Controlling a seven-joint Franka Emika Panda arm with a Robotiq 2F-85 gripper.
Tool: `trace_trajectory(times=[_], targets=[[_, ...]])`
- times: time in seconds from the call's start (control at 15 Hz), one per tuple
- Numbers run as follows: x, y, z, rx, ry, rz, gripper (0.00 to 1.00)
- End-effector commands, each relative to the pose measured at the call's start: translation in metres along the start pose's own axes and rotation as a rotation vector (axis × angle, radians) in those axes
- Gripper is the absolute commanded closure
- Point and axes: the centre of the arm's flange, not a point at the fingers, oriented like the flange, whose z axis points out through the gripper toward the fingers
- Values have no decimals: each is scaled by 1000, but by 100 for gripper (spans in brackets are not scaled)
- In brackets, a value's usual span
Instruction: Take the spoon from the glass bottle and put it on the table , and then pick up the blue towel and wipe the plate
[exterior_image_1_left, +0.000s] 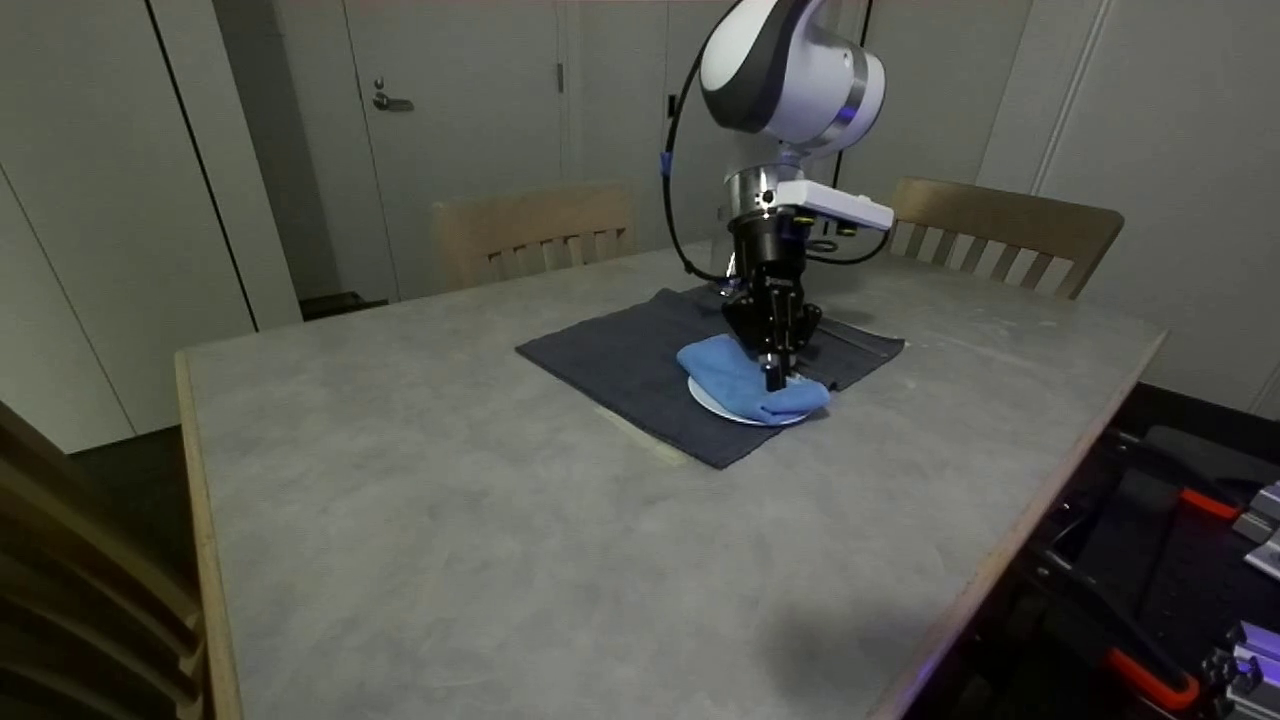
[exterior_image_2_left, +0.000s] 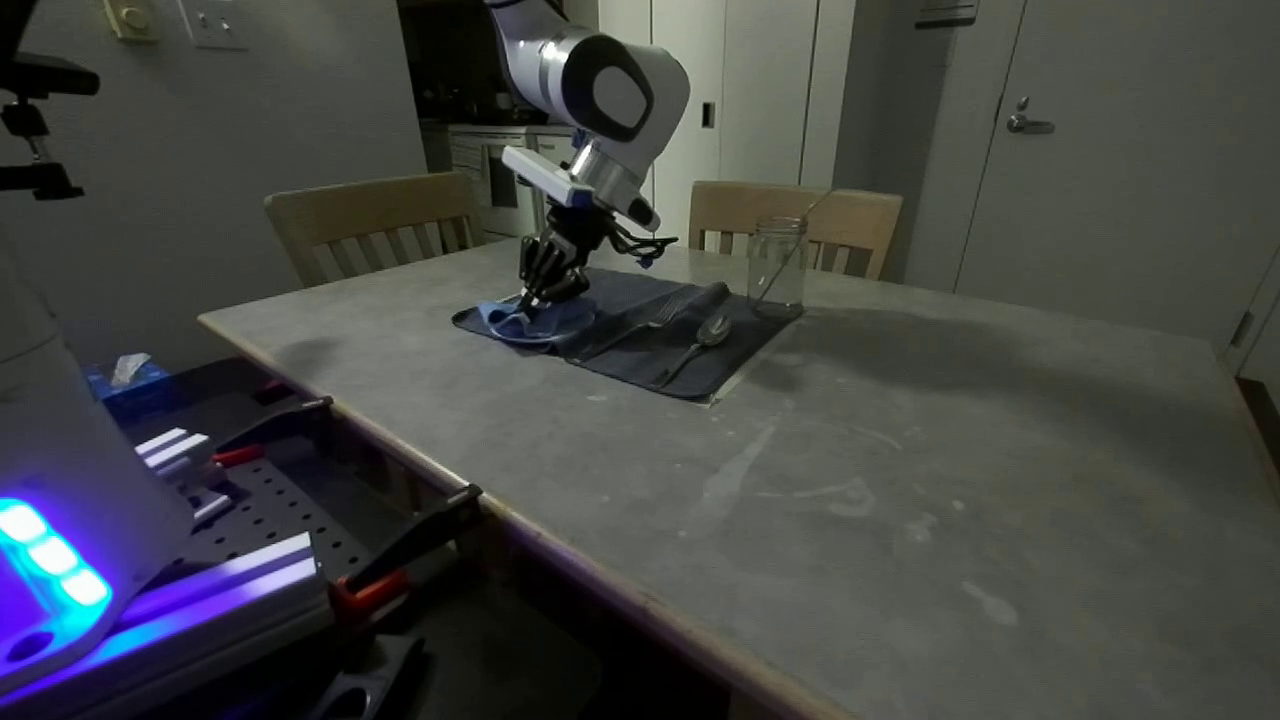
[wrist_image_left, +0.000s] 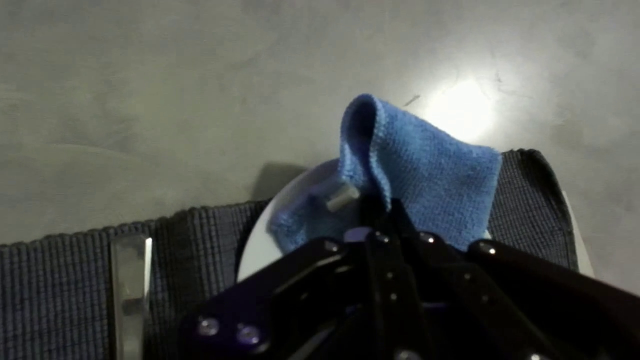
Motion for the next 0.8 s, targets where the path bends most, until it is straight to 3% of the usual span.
trace_trajectory(times=[0.0,0.33,0.73], targets=[[13,-10,4,30,-16,-70,99],[19,-12,-1,42,85,-99,99],[14,0,-6,24,136,6,99]])
